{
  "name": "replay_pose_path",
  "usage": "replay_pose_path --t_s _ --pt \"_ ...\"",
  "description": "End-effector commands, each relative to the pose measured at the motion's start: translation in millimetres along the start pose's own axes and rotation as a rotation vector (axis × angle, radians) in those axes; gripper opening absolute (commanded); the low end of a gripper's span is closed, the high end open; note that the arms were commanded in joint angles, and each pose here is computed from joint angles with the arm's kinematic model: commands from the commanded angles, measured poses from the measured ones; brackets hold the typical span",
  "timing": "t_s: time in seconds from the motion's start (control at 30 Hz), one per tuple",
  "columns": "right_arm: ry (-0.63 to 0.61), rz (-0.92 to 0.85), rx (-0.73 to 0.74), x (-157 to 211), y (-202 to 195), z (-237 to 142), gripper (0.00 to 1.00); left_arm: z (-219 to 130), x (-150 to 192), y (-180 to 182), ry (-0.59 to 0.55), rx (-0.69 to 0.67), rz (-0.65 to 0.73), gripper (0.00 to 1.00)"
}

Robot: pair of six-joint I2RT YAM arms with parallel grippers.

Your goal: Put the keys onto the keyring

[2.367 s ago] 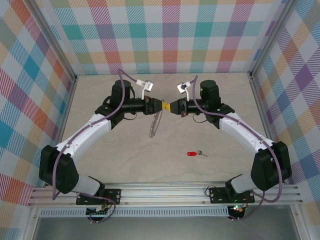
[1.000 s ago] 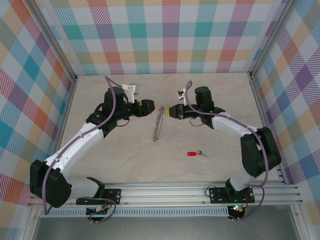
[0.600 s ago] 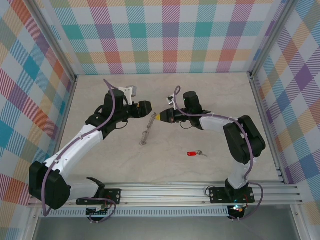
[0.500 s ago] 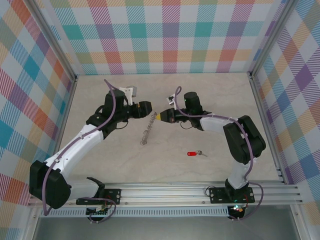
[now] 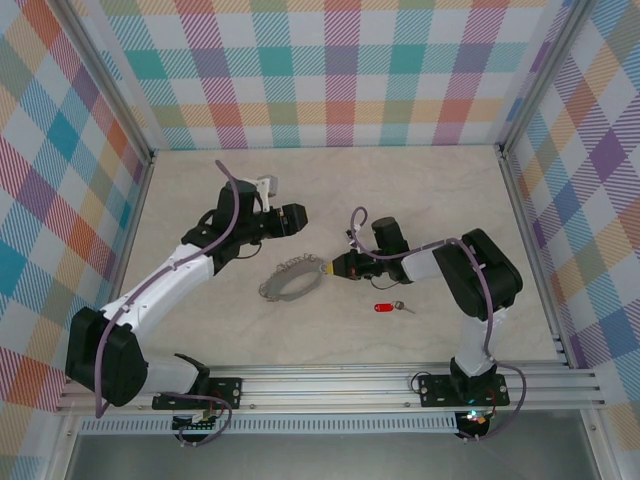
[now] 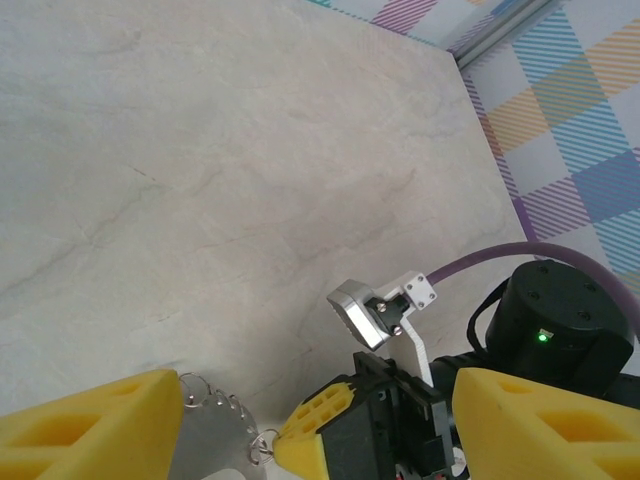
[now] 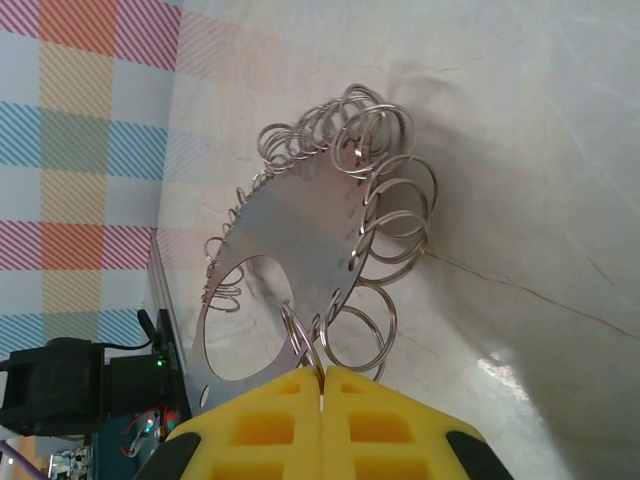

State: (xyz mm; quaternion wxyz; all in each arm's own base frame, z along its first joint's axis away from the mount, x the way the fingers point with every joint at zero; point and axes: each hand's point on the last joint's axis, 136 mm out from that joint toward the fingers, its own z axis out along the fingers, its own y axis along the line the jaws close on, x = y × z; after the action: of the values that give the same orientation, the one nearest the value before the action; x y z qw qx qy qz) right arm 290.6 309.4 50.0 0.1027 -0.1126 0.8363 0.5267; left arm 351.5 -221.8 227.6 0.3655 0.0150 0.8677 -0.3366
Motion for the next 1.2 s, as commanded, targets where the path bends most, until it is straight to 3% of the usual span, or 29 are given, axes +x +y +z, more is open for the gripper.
replay_pose_path --t_s 0.0,0.07,0.33,0.63,1.17 --pt "0.005 -0.001 0.012 5 -7 1 0.00 5 -5 -3 -0.017 0.032 -0.014 0.71" --pt "0.012 0.014 0.031 8 -12 1 0.00 6 -5 -3 -0.021 0.036 -0.015 0.71" --pt "0.011 0.035 0.109 9 -14 -11 0.37 16 -1 0 -0.011 0.040 -0.027 0.71" --pt "-0.005 0.001 0.176 4 -8 -23 0.42 15 1 0 -0.004 0.044 -0.025 0.71" --pt "0.031 -0.019 0.133 -7 -6 1 0.44 16 2 1 -0.004 0.041 -0.033 0.71"
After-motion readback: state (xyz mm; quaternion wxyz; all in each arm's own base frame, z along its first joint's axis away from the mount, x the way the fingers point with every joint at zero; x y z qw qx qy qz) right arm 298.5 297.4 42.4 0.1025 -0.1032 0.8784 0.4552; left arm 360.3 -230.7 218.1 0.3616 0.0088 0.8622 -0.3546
